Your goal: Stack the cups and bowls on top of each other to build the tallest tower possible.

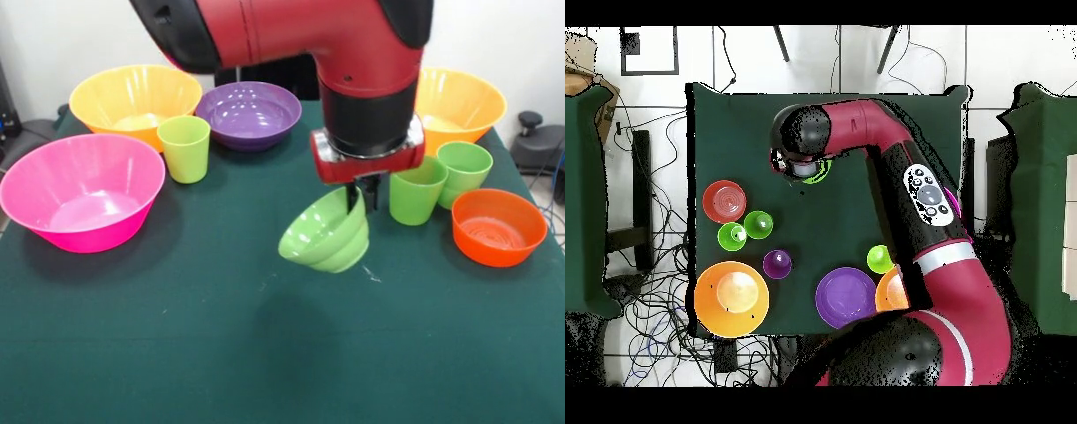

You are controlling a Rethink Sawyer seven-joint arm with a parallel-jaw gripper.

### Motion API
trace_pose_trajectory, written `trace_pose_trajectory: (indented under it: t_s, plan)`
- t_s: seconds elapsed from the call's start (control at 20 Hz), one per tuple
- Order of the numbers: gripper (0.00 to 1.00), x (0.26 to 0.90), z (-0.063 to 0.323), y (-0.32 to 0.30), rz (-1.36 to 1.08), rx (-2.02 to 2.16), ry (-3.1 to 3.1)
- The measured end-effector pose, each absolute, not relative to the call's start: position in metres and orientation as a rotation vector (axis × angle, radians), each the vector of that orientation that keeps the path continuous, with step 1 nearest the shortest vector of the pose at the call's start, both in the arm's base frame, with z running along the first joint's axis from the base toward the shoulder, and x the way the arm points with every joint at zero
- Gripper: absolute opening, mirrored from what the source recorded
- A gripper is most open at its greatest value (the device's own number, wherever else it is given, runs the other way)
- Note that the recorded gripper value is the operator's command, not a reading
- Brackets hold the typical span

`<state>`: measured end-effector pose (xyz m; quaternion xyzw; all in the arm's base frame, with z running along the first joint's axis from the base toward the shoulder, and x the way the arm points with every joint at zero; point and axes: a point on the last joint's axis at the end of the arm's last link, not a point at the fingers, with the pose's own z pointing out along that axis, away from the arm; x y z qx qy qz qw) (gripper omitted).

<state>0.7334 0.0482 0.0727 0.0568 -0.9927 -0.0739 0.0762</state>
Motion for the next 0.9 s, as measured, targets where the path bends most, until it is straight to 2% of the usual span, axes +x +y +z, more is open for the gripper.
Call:
trace_pose_trajectory:
  t_s: [0.5,0.9]
  plan:
    - [0.00,0.725,0.106,0.036,-0.157,0.195,-2.997]
    - [0.00,0.712,0.115,0.041,-0.133,0.231,-2.985]
